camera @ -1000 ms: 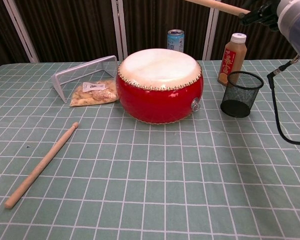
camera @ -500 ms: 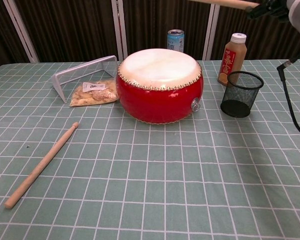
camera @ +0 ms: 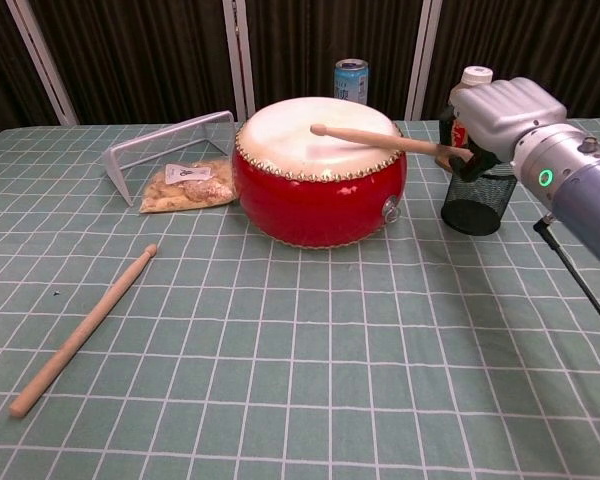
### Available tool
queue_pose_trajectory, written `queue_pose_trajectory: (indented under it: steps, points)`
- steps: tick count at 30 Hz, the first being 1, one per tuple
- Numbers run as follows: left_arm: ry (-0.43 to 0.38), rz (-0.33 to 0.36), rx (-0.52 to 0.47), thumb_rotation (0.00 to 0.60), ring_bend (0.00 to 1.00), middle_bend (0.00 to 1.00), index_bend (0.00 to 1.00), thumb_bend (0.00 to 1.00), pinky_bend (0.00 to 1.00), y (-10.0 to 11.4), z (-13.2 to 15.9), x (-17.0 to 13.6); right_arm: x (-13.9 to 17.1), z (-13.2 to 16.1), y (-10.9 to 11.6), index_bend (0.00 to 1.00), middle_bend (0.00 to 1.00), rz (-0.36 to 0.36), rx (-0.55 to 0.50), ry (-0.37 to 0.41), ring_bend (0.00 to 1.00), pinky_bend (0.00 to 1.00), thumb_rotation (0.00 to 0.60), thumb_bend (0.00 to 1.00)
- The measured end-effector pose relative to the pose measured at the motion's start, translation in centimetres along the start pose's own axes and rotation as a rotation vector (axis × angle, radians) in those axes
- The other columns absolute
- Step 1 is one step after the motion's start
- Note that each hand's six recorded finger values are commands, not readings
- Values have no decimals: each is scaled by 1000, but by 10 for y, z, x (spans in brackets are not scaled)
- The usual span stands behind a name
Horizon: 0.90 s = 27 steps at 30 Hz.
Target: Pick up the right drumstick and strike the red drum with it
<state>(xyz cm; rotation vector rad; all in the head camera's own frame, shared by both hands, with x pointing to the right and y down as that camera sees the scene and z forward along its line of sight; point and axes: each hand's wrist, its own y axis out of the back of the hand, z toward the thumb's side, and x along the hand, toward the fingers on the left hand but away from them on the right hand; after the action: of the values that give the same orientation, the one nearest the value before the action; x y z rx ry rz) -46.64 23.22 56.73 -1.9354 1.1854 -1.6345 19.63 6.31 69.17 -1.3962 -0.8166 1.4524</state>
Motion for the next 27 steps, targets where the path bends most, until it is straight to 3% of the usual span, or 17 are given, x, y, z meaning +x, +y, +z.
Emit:
queue_pose_trajectory:
  steps: [3,8,15,21,27]
  points:
    - [2,-1,-4,600,0,0,0,0,0,0,0,-1,-1,6,5,934,992,-20,-4,-1,1000,985,600,585]
    - [1,-2,-4,600,0,0,0,0,0,0,-1,-1,-7,2,29,934,992,-87,-183,-50,1000,985,600,585]
    - [3,1,-10,600,0,0,0,0,0,0,1,-1,1,-44,56,934,991,-138,-283,-130,1000,985,600,584]
    - [-3,12,0,600,0,0,0,0,0,1,2,-1,27,-93,52,934,992,-110,-301,-199,1000,985,600,585]
    - [-12,26,14,600,0,0,0,0,0,1,4,-2,56,-125,41,934,992,-59,-332,-253,1000,985,600,585]
